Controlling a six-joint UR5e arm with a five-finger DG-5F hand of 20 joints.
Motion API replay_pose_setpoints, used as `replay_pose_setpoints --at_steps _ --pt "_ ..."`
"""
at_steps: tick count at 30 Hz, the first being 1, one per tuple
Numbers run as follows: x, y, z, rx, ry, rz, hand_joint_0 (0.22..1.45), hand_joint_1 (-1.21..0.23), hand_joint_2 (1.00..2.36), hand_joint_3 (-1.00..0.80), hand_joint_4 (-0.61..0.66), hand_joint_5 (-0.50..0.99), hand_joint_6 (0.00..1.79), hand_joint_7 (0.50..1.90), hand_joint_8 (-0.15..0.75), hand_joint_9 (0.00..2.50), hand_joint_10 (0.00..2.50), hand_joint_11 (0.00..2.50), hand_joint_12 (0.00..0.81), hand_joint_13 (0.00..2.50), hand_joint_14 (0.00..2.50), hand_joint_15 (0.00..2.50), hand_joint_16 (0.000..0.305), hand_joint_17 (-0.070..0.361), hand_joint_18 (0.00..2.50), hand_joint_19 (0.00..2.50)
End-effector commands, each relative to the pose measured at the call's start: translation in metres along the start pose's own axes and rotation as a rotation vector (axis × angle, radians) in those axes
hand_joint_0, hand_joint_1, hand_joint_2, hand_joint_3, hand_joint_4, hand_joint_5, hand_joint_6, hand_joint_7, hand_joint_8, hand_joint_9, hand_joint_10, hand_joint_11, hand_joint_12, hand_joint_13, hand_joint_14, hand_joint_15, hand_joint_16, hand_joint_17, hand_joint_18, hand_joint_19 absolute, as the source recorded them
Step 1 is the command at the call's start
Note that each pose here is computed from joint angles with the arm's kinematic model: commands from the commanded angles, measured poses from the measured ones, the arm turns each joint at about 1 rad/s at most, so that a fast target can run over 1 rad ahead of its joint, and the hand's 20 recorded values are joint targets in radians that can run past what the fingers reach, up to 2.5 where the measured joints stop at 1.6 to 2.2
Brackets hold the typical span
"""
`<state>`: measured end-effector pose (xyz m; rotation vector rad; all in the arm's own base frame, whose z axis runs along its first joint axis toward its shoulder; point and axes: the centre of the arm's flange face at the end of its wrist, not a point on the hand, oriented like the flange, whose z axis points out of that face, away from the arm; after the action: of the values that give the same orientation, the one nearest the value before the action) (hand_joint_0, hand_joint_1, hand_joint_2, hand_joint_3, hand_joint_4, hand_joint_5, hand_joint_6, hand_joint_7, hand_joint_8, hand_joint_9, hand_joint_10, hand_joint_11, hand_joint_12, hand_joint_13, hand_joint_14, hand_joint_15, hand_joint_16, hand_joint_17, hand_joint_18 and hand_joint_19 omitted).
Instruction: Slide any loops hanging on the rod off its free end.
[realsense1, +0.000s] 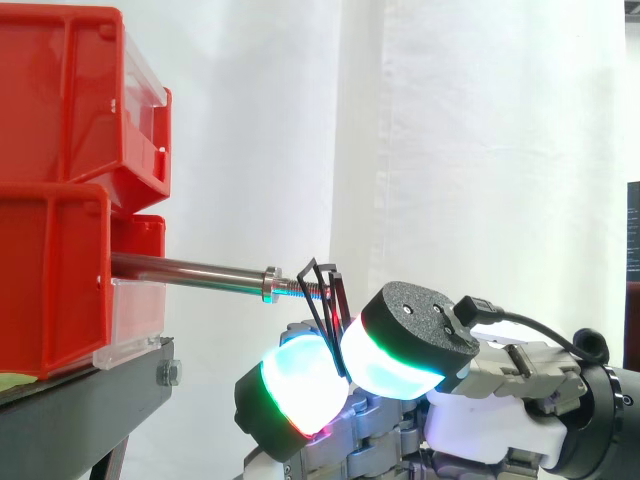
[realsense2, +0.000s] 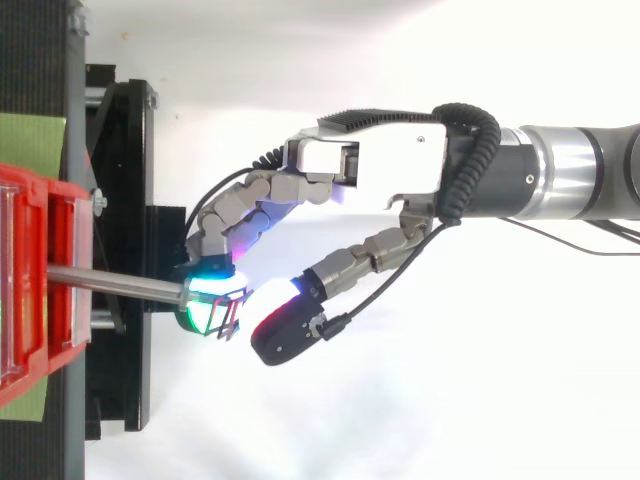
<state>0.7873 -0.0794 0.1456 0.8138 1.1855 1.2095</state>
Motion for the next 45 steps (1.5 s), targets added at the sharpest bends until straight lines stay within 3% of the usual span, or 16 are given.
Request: replay_pose_setpoints --at_steps 1,19,27,29,33,38,45 --pt "-0.002 -0.001 -0.001 0.004 0.005 0.000 0.62 -0.65 1.01 -0.09 0.11 -0.12 0.87 0.98 0.314 0.82 0.01 0.19 0.325 0.63 0.00 0.10 0.047 0.105 0.72 0.29" --pt "-0.010 -0.003 -0.004 0.004 0.023 0.000 0.63 -0.65 1.01 -0.10 0.05 -0.12 0.87 0.99 0.320 0.83 0.01 0.20 0.337 0.61 0.00 0.09 0.048 0.109 0.70 0.28" --pt "-0.019 -0.001 -0.009 0.028 0.045 -0.002 0.62 -0.65 1.01 -0.10 0.05 -0.12 0.87 0.97 0.314 0.80 0.01 0.20 0.335 0.60 0.00 0.09 0.048 0.109 0.70 0.29" --pt "-0.022 0.000 -0.011 0.039 0.044 -0.002 0.62 -0.65 1.01 -0.10 0.05 -0.12 0.87 0.97 0.313 0.80 0.01 0.20 0.336 0.60 0.00 0.09 0.048 0.109 0.70 0.29" --pt "-0.021 -0.003 -0.017 0.097 0.058 0.003 0.62 -0.65 1.01 -0.10 0.05 -0.12 0.87 0.98 0.315 0.79 0.01 0.20 0.335 0.59 0.00 0.09 0.048 0.108 0.69 0.29" --pt "-0.023 0.013 -0.015 0.102 0.057 0.004 0.62 -0.64 1.01 -0.10 0.05 -0.12 0.87 0.98 0.312 0.78 0.01 0.19 0.335 0.59 0.00 0.09 0.048 0.108 0.69 0.30" --pt "-0.024 0.025 -0.019 0.144 0.059 0.008 0.63 -0.64 1.01 -0.11 0.02 -0.13 0.88 0.95 0.302 0.75 0.01 0.20 0.330 0.59 0.00 0.10 0.046 0.104 0.69 0.29"
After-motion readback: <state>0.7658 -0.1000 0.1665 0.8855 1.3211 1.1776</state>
